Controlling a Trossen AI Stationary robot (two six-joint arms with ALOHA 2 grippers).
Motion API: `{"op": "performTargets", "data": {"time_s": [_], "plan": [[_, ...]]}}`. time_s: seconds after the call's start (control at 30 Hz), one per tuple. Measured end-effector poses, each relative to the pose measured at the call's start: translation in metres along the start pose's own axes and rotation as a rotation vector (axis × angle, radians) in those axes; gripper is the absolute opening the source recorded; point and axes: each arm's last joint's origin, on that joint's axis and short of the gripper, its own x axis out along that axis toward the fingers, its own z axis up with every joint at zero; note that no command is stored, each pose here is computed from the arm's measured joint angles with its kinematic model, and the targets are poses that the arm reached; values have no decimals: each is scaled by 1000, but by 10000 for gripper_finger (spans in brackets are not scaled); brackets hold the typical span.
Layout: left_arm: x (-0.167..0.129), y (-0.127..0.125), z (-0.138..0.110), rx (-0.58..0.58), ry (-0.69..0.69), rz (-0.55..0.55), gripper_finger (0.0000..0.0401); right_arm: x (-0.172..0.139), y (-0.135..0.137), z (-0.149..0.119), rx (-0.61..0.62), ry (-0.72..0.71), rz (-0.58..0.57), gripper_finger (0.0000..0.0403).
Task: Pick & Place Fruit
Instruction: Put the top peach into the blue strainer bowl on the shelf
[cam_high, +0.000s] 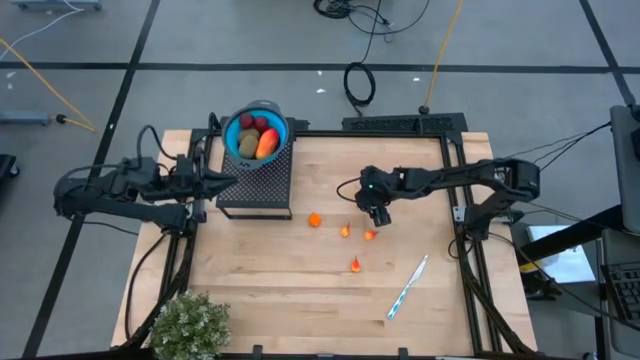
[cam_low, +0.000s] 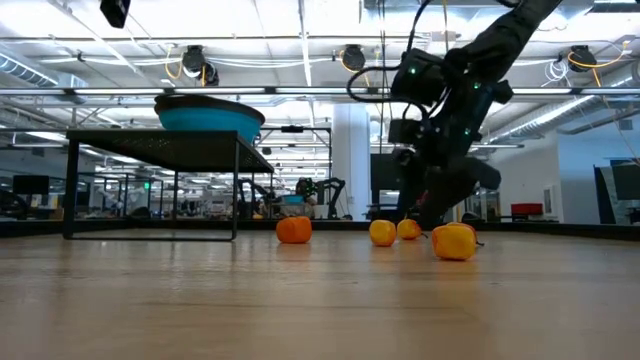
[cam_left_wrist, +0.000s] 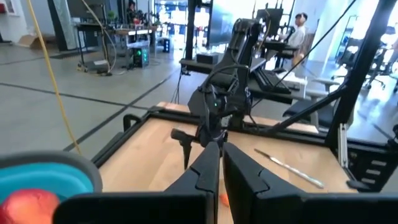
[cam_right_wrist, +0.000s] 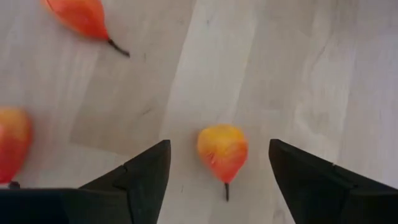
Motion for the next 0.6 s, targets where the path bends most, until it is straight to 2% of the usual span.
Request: {"op": "performTargets", "data": {"time_s": [0.2, 0.47, 0.6], "plan": [[0, 0, -2, -4, 17, 2, 2, 16, -3, -6, 23, 4, 49, 266], [0, 0, -2, -14, 20, -1, 22, 23, -3, -8, 34, 25, 61, 247], [0, 0, -2, -10, 25, 0, 20, 23, -3, -9, 70, 30, 62, 229]]}}
